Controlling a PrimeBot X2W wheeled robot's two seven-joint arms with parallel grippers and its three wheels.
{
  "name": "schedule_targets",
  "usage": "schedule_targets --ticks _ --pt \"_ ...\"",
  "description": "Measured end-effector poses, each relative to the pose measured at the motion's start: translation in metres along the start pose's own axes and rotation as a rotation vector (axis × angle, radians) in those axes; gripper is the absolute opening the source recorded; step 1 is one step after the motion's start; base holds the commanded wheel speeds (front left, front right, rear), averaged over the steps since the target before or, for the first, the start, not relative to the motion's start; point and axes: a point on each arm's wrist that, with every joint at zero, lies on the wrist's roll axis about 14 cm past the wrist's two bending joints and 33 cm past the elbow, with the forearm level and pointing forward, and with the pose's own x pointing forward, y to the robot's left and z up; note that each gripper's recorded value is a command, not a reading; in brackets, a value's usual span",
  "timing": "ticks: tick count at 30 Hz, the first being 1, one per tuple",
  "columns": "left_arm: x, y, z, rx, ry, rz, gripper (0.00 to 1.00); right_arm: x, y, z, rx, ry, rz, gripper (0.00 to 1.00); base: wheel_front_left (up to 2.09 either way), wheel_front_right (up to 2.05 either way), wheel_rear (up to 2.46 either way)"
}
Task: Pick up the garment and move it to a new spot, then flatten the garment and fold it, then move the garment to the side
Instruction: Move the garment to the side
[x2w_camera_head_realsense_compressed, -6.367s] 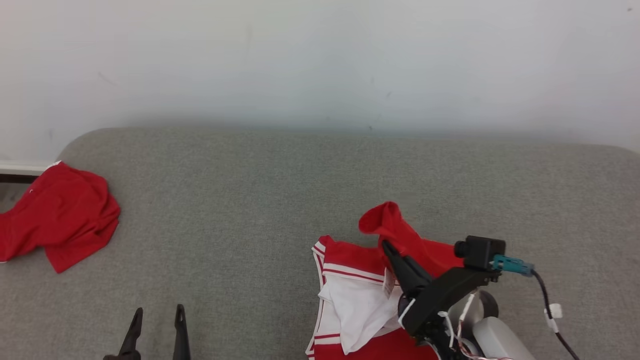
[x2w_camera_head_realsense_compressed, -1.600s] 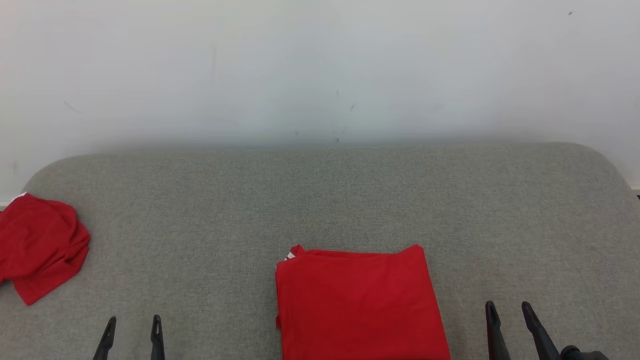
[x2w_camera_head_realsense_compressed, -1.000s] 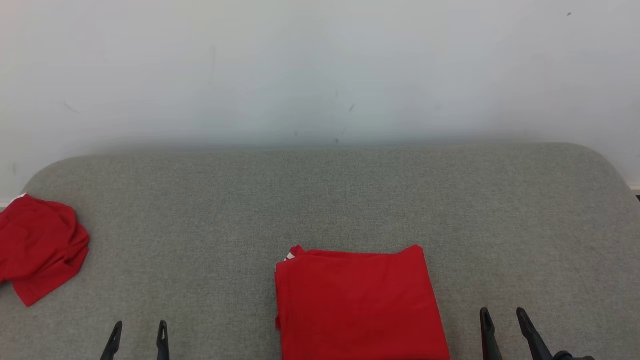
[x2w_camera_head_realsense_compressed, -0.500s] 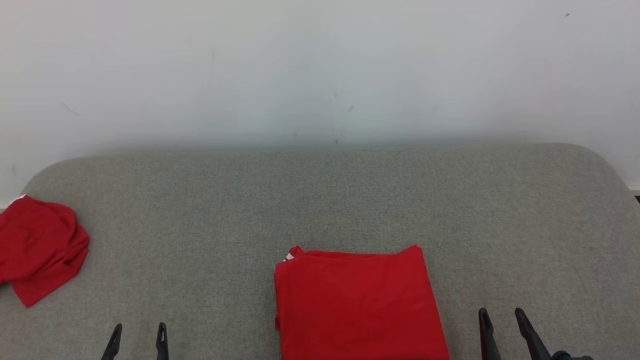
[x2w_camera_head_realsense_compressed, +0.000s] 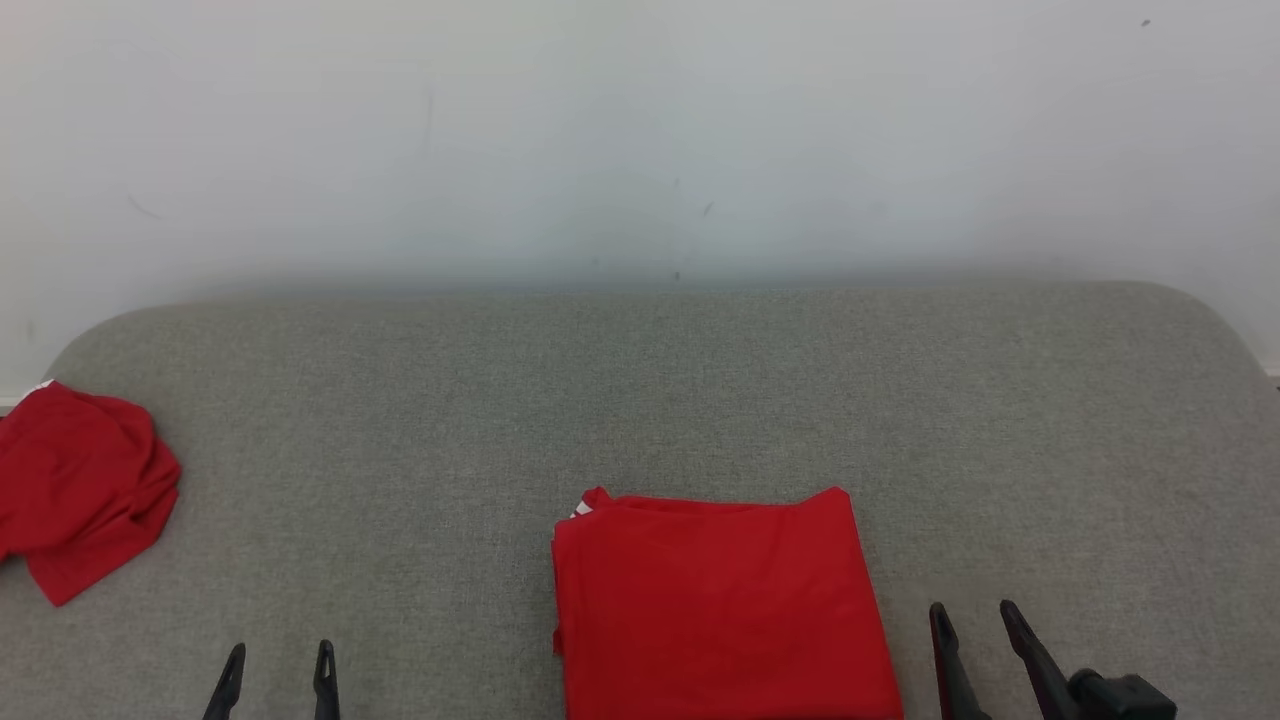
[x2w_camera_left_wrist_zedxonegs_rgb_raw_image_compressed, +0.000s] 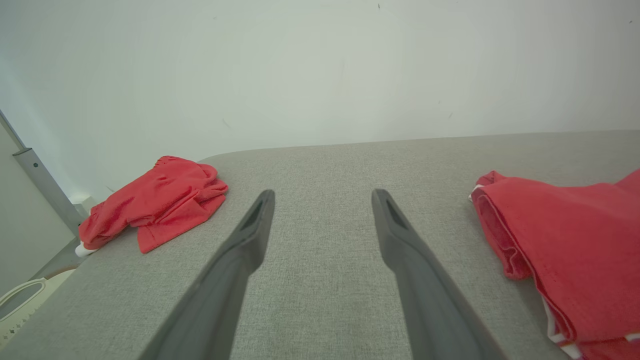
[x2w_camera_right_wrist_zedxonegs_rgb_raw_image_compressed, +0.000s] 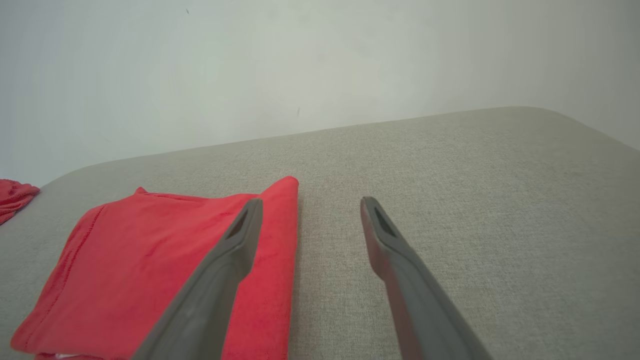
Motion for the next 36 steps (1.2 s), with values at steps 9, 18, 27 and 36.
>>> schedule_targets --ticks 9,18,27,36 --pt "0.001 -0.001 -0.005 -0.008 0.015 0.005 1.00 0.040 0.016 -0.022 -0.016 0.125 0.070 1.00 0.00 0.00 0.00" --pt "0.000 0.005 -0.006 -0.014 0.020 0.027 1.00 0.063 0.021 -0.060 -0.009 0.290 0.077 1.00 0.00 0.00 0.00" --pt "-0.004 0.015 -0.010 -0.014 0.034 0.059 1.00 0.060 0.031 -0.091 0.048 0.417 0.072 1.00 0.00 0.00 0.00" --pt "0.002 0.011 -0.007 -0.022 0.023 0.051 1.00 0.063 0.044 -0.092 0.052 0.434 0.108 0.00 0.00 0.00 0.00"
